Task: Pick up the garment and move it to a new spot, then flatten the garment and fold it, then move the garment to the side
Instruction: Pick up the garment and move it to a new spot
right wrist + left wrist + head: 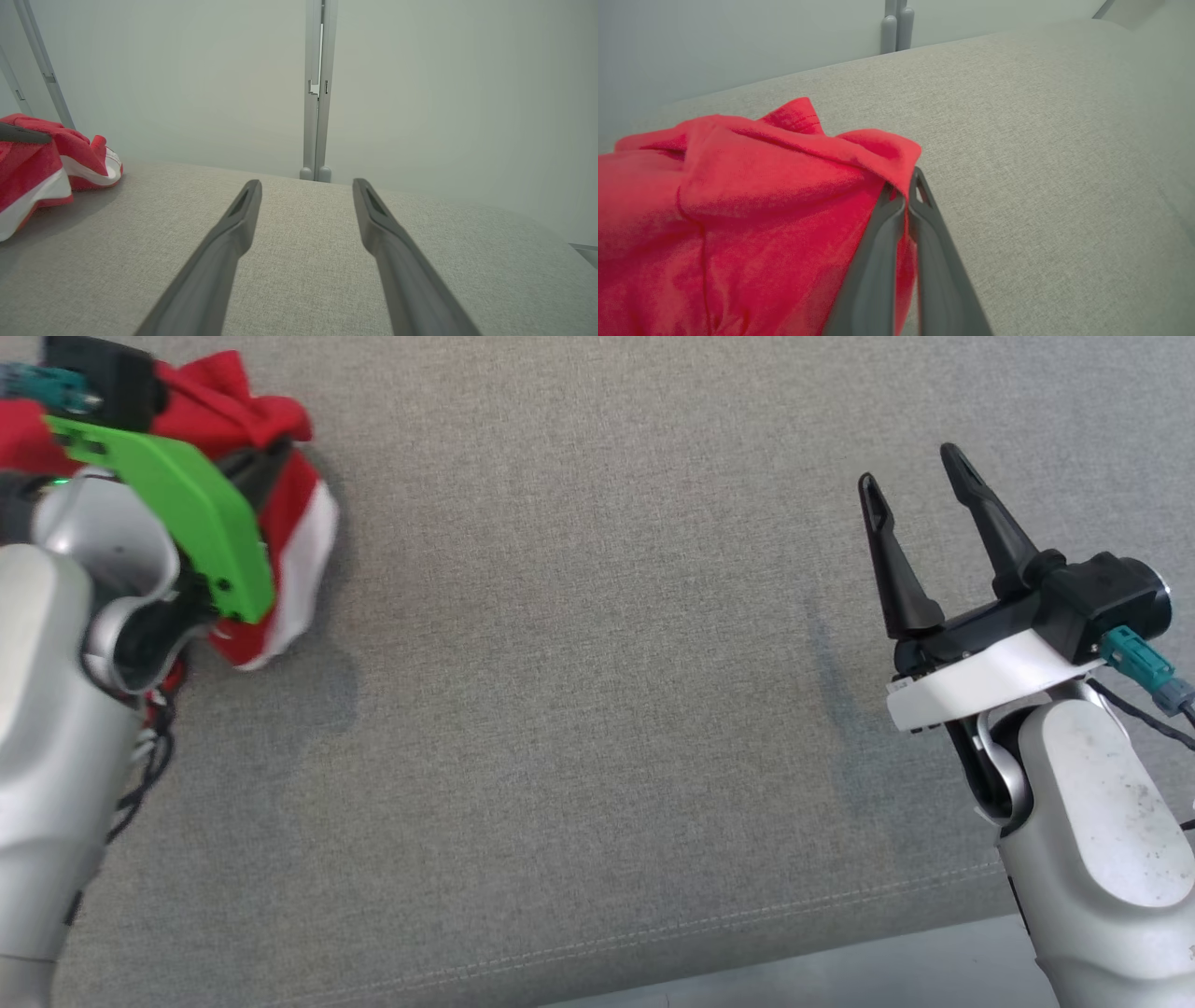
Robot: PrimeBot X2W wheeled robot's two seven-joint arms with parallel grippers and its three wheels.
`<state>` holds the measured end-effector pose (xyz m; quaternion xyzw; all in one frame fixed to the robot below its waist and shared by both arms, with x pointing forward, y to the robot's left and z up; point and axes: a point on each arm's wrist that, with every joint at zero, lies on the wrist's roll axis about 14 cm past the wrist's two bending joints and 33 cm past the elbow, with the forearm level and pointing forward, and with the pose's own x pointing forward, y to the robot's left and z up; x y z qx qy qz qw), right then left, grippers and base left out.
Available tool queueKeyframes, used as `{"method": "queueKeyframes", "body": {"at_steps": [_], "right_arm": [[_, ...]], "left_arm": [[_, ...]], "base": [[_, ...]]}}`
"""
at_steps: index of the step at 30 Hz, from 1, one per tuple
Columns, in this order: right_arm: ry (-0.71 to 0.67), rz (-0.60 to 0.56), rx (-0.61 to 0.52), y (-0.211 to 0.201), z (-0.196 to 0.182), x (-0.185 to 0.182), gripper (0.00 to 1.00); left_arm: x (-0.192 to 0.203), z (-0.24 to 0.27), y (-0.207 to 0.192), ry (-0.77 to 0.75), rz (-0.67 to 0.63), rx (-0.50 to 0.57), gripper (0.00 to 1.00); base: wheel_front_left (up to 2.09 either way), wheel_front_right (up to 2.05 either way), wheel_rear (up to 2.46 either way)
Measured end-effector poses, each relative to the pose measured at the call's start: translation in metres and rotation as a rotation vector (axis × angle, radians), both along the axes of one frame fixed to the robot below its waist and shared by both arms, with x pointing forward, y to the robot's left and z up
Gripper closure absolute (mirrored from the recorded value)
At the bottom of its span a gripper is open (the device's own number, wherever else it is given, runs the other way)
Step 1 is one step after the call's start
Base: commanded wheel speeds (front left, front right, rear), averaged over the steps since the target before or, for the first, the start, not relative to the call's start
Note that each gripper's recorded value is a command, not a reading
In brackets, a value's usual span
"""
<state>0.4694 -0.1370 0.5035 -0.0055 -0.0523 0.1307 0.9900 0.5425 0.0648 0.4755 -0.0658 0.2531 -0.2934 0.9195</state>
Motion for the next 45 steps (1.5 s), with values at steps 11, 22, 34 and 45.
{"method": "queueKeyframes", "body": {"at_steps": [11, 22, 34, 45], "right_arm": [[-0.023, 0.01, 0.027, 0.008, 0.016, -0.02, 0.0], [-0.004, -0.058, 0.02, -0.016, 0.013, -0.038, 0.0], [0.036, -0.113, 0.012, -0.036, 0.0, -0.046, 0.0], [0.06, -0.095, 0.016, -0.029, -0.006, -0.058, 0.0]], "left_arm": [[-0.079, 0.058, -0.129, -0.059, -0.319, -0.212, 1.0], [-0.167, 0.068, -0.221, 0.0, -0.592, -0.349, 1.0], [-0.177, 0.022, -0.217, 0.108, -0.546, -0.335, 0.8], [-0.201, 0.016, -0.219, 0.134, -0.523, -0.376, 0.0]], "base": [[0.0, 0.0, 0.0], [0.0, 0.0, 0.0], [0.0, 0.0, 0.0], [0.0, 0.0, 0.0]]}}
